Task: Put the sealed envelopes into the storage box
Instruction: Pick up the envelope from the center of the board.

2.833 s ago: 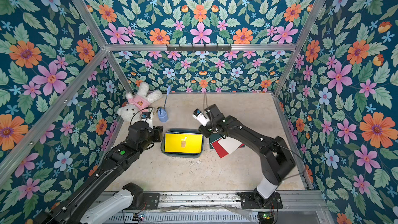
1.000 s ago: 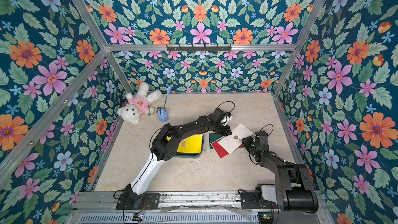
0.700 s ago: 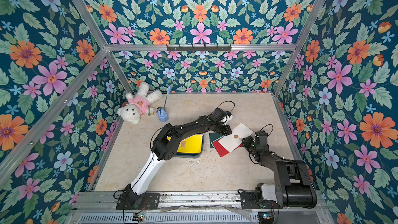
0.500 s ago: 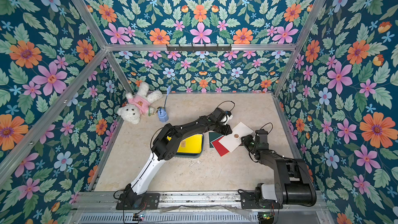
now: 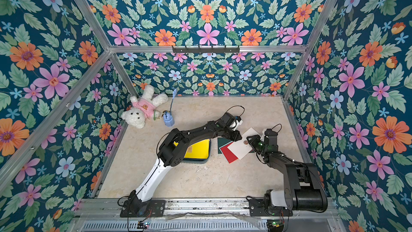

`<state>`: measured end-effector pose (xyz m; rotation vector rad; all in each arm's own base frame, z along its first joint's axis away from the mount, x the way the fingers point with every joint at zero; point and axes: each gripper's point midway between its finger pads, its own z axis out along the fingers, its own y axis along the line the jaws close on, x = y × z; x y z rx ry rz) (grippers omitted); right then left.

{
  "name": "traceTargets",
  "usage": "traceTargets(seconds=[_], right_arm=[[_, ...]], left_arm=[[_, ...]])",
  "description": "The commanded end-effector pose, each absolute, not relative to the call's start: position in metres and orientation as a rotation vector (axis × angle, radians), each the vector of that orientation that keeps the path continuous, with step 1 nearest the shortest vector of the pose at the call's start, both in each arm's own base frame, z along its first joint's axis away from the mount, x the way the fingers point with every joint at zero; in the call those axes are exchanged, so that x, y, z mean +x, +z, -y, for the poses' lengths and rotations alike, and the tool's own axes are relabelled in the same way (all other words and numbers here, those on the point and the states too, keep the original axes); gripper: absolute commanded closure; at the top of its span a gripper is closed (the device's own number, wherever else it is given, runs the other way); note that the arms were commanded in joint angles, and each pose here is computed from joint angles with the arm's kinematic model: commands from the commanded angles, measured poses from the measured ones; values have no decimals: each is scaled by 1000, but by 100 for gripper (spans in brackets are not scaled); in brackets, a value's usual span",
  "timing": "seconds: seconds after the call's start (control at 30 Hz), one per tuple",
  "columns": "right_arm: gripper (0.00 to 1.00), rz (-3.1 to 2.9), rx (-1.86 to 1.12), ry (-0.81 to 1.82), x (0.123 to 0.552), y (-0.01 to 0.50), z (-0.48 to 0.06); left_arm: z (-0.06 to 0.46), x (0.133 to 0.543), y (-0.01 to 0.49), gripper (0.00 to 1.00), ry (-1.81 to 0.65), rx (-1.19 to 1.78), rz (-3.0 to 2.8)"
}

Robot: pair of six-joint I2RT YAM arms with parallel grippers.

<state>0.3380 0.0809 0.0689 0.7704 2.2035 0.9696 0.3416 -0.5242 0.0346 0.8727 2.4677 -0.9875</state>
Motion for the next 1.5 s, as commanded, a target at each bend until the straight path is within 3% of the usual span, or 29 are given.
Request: traceTargets(seconds=[0.0,0.77,1.23,1.47], right_arm=[[64,-2255,804,784,329,53,-61],[62,-2309,869,747,308,16,-54],[62,-2107,763,1085,333,82,-85],[74,-2176,773,1053,326,57,-85]], left_arm=[[511,335,16,77,-914,892,-2547],[511,333,15,77,-920,893,-2552],[512,332,12,77,-924,891,-2558],[513,334,18,76,-929,889,-2543]])
